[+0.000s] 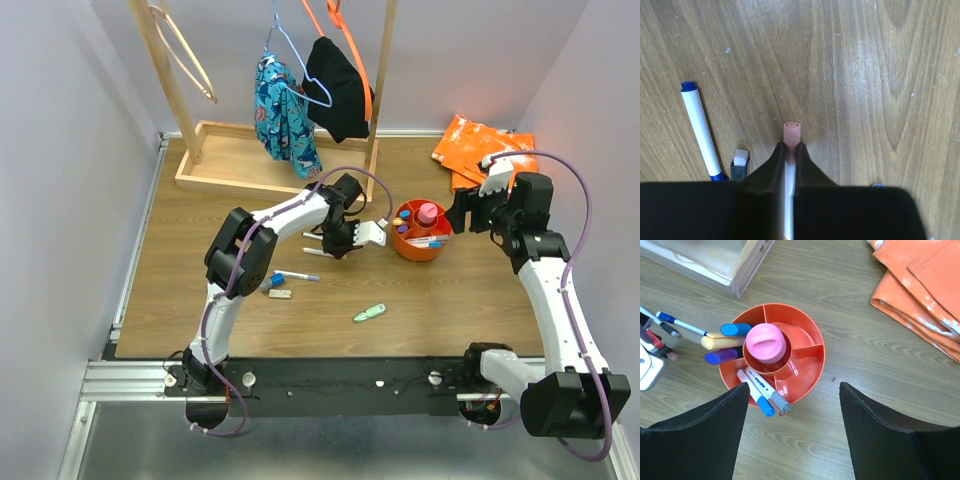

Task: Sort the stationery into containers
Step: Pick up the pen from the center of the board.

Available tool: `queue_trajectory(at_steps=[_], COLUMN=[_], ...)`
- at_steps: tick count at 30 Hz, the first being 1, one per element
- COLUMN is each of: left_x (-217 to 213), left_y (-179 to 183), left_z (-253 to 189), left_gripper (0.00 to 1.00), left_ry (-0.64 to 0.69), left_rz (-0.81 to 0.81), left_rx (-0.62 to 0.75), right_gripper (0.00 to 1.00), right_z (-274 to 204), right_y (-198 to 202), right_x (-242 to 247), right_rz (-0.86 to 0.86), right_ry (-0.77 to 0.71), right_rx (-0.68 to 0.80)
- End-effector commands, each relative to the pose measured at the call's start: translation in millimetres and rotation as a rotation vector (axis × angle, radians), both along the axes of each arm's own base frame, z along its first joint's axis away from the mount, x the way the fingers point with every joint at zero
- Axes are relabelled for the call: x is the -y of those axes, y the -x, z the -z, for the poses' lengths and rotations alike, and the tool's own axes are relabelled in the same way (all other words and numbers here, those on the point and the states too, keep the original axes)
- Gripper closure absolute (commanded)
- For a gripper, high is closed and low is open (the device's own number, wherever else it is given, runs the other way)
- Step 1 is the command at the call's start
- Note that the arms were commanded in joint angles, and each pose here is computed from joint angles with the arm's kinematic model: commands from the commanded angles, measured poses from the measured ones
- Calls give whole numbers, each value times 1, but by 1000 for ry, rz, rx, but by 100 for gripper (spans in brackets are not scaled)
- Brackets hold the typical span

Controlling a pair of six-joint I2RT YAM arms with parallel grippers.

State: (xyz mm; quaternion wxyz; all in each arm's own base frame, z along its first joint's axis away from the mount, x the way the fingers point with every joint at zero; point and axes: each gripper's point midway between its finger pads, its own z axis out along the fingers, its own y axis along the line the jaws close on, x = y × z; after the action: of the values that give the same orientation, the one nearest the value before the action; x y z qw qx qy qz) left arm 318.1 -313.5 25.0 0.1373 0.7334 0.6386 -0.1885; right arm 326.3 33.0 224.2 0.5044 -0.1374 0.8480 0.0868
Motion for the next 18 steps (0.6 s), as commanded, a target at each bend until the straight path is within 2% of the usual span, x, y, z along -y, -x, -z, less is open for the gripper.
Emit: queue_trajectory(at_steps=[1, 3, 5, 6, 7, 9, 10, 12, 13, 16, 17, 18], left_x=[-17, -19, -14, -11, 1, 17, 32, 47, 61, 91, 99, 114], left_y=[32, 43, 46, 59, 52, 66, 63, 71, 82, 85, 92, 84], left_z=[25, 15, -13, -31, -65, -109, -142, -174, -202, -233, -242, -252], left_gripper=[98, 100, 100, 100, 100, 100, 100, 100, 100, 100, 100, 100], left_ry=[-101, -98, -56, -24, 50, 174, 267, 387, 516, 699, 724, 788], left_rz=[4, 7, 22, 41, 50, 84, 120, 165, 223, 293, 261, 295], left_rx=[-106, -150, -150, -204, -164, -221, -187, -221, -257, -256, -323, -261], right_gripper=[20, 20, 20, 20, 20, 20, 20, 20, 20, 20, 20, 20], right_z=[-2, -2, -6, -7, -8, -9, -9, -8, -7, -4, -4, -6], right_y=[2, 2, 2, 2, 2, 2, 2, 2, 3, 3, 2, 0], right_x=[2, 2, 3, 4, 5, 7, 7, 7, 7, 9, 9, 10], right_rz=[13, 13, 17, 17, 22, 30, 32, 39, 41, 47, 49, 51], right_ry=[7, 9, 15, 21, 26, 30, 32, 26, 23, 27, 31, 32], right_rx=[14, 11, 21, 21, 24, 24, 26, 22, 19, 10, 9, 9])
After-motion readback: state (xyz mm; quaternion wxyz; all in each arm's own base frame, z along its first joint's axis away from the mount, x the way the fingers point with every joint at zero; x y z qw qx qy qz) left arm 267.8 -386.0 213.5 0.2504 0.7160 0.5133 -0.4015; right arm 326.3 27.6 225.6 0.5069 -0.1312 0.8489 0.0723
